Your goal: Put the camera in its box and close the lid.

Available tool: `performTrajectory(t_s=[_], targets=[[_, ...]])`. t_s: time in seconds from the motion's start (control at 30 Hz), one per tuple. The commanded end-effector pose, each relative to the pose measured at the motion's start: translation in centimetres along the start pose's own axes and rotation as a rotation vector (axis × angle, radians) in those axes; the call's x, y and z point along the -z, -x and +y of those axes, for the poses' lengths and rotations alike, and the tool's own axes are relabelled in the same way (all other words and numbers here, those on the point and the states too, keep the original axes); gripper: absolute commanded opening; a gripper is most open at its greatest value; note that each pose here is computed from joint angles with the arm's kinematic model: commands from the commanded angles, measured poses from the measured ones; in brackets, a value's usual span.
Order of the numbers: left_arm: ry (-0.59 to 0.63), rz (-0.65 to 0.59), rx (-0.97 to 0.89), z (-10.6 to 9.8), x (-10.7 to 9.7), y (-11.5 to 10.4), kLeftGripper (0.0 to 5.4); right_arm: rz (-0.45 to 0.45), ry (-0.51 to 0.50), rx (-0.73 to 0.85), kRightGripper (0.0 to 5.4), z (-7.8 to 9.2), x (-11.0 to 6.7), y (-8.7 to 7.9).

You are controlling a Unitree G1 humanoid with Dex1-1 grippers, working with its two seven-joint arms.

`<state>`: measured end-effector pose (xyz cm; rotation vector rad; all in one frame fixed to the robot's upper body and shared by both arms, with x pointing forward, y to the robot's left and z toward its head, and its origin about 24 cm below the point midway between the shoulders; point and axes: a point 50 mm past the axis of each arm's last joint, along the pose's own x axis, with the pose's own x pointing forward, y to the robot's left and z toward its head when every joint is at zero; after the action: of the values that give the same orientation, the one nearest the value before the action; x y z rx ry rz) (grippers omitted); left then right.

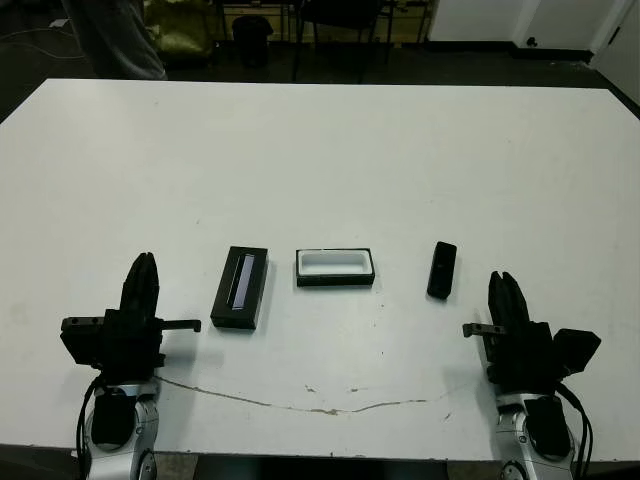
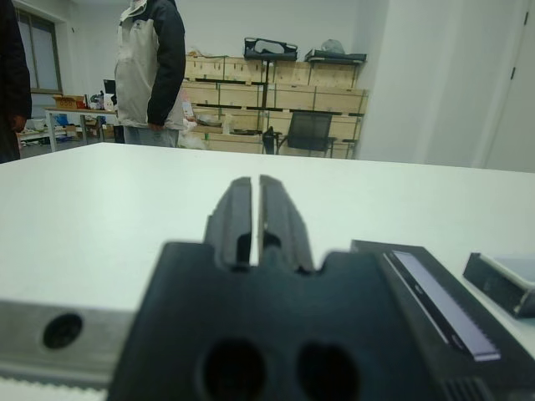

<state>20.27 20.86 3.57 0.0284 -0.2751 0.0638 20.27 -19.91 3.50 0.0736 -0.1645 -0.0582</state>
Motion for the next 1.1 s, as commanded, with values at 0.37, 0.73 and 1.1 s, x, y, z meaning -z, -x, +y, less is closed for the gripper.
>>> performTrajectory(t_s=[0.37,0.73,1.1], targets=[[-0.017,0.071,0.003,0.1,1.2,0.6,0.01,0.039,-0.018,0.011,0.0,0.0,0.6,0.5],[-0.007,0.078,0.002,0.0,1.2,0.5,0.01,-0.003,-0.014,0.035,0.0,3.9,-3.5,2.8],[-0.007,0.081,0.006,-0.1,1.3,0.6,0.0,-0.032,-0.033,-0.03,1.46,6.0,-4.5,2.1]])
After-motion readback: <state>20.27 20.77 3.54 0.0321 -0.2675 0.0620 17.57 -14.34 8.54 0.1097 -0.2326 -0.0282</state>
